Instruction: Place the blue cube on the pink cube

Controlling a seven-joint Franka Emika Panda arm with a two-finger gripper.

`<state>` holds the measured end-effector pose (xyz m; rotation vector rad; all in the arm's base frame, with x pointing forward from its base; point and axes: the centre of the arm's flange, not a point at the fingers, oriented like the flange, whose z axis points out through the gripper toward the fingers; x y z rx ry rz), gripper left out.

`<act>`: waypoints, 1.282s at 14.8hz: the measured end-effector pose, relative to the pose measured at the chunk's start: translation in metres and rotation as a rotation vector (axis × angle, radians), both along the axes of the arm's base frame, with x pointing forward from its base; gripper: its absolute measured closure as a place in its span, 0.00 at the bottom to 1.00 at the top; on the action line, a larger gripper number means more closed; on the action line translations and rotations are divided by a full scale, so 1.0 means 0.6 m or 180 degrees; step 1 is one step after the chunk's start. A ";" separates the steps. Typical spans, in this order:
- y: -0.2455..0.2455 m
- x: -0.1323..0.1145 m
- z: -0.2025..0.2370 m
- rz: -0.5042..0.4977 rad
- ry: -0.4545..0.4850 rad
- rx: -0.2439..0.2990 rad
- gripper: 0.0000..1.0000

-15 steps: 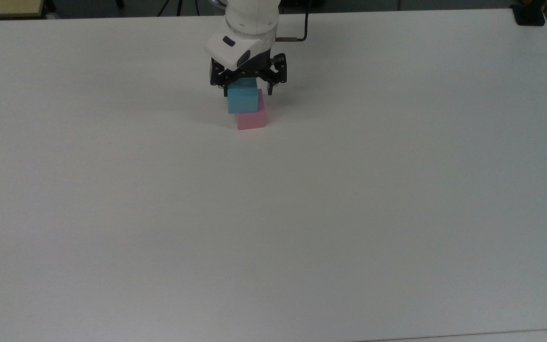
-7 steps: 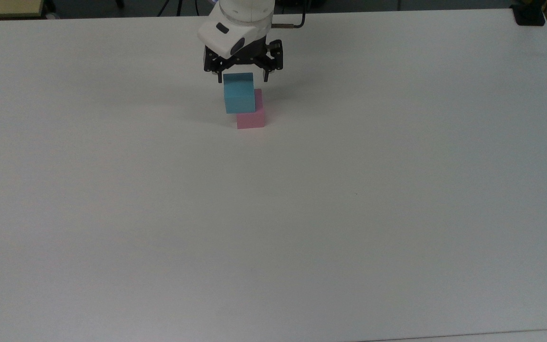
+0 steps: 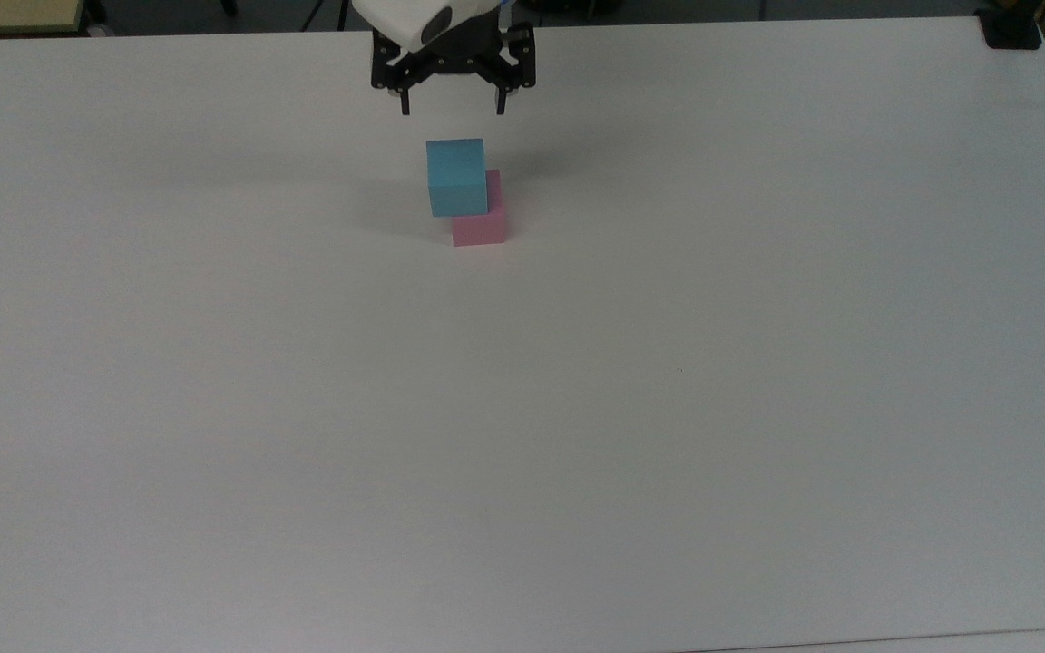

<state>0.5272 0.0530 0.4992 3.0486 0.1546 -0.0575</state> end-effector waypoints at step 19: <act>-0.111 0.011 0.229 -0.0391 -0.0084 -0.0020 0.00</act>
